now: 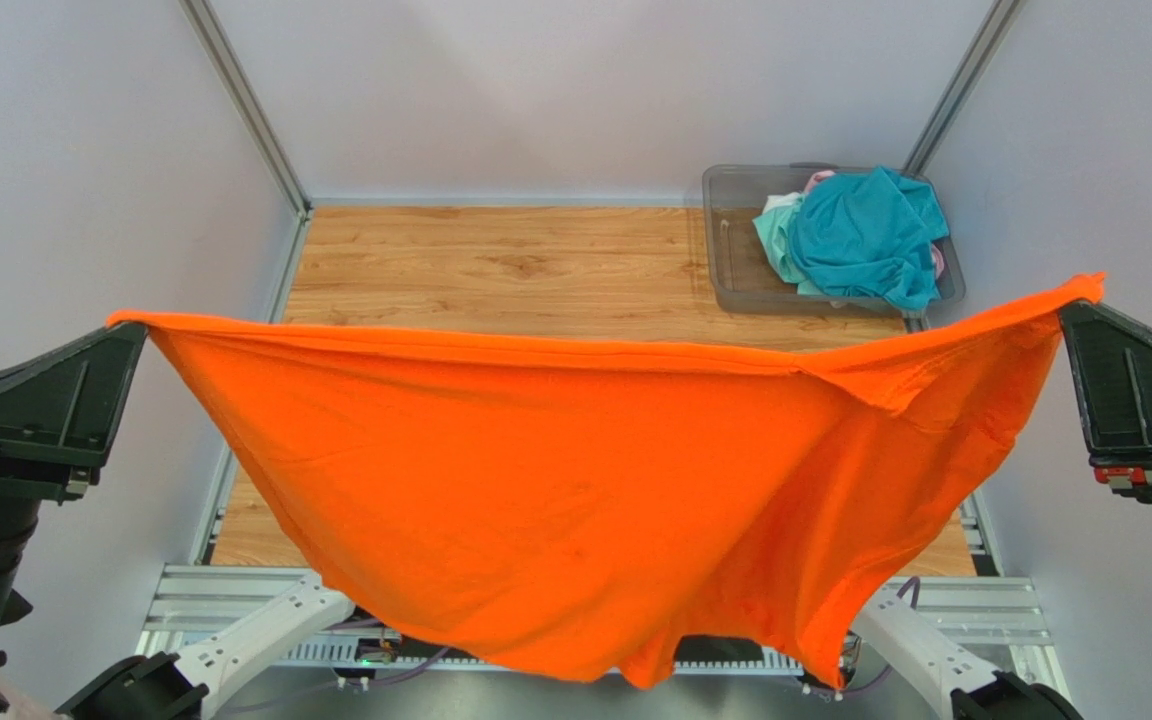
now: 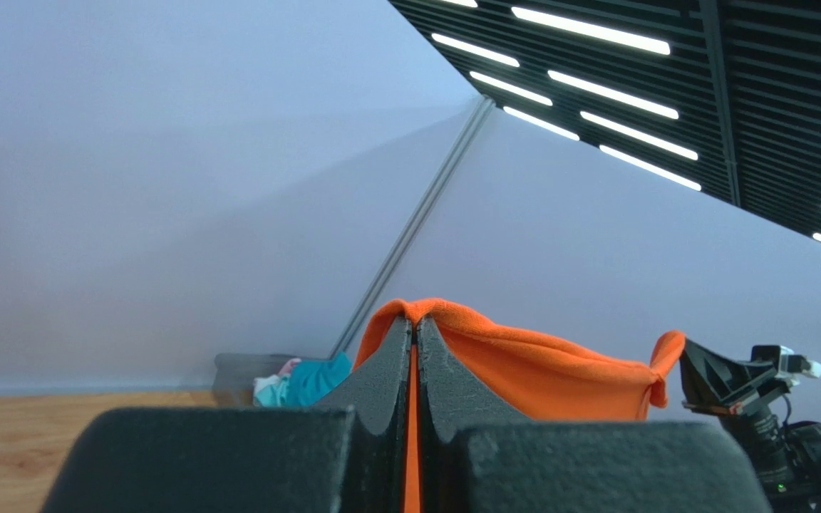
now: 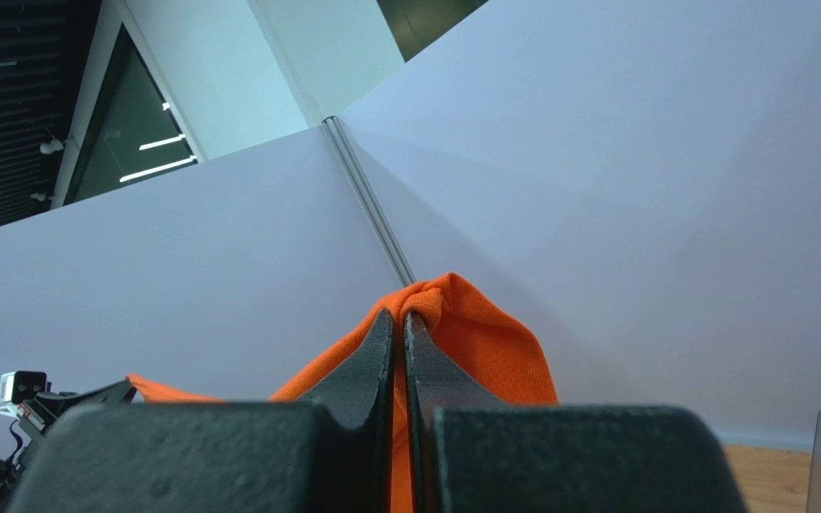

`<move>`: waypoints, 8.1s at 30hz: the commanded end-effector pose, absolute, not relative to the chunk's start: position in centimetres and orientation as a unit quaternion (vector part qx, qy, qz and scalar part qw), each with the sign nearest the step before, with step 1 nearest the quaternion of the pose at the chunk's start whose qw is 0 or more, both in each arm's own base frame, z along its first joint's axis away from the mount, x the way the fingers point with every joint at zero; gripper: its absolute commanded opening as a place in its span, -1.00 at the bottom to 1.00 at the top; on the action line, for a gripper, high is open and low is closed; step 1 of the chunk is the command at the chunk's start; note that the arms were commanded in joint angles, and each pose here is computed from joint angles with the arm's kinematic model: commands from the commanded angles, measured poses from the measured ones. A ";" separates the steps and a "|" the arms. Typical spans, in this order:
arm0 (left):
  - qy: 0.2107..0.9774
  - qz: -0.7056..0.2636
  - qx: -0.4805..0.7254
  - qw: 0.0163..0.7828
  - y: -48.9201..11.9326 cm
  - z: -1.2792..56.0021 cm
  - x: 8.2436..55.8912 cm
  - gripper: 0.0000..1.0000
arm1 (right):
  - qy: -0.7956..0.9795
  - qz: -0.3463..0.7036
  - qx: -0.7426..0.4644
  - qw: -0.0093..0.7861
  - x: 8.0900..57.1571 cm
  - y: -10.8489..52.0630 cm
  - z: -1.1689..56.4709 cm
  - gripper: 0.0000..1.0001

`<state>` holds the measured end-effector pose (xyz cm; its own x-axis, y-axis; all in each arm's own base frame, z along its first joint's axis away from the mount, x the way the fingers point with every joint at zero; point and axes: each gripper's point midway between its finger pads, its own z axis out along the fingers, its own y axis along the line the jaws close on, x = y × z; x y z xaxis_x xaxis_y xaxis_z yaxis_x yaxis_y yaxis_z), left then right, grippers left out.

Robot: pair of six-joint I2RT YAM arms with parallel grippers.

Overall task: Fold and stack the t-shirts
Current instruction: Flatten the tshirt out, then fold the tshirt

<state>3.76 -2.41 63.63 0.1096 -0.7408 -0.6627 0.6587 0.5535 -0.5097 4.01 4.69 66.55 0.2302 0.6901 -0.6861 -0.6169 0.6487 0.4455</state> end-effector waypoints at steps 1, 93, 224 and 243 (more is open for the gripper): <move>0.506 -0.422 -0.055 0.750 -2.9 62.3 6.7 -1.00 | 0.485 0.396 0.030 0.779 7.1 5.8 66.0 -1.00; 0.954 -0.076 -0.206 0.205 -6.6 1.5 30.6 0.99 | 0.923 0.150 0.182 0.305 32.5 10.9 3.9 1.00; 0.957 -0.076 -0.194 0.201 -8.6 9.2 29.8 0.99 | 0.928 0.130 0.030 0.349 38.3 21.4 16.4 1.00; 0.954 0.043 -0.247 0.165 -5.2 4.6 19.4 0.99 | 0.916 0.244 0.025 0.316 26.7 22.0 7.6 1.00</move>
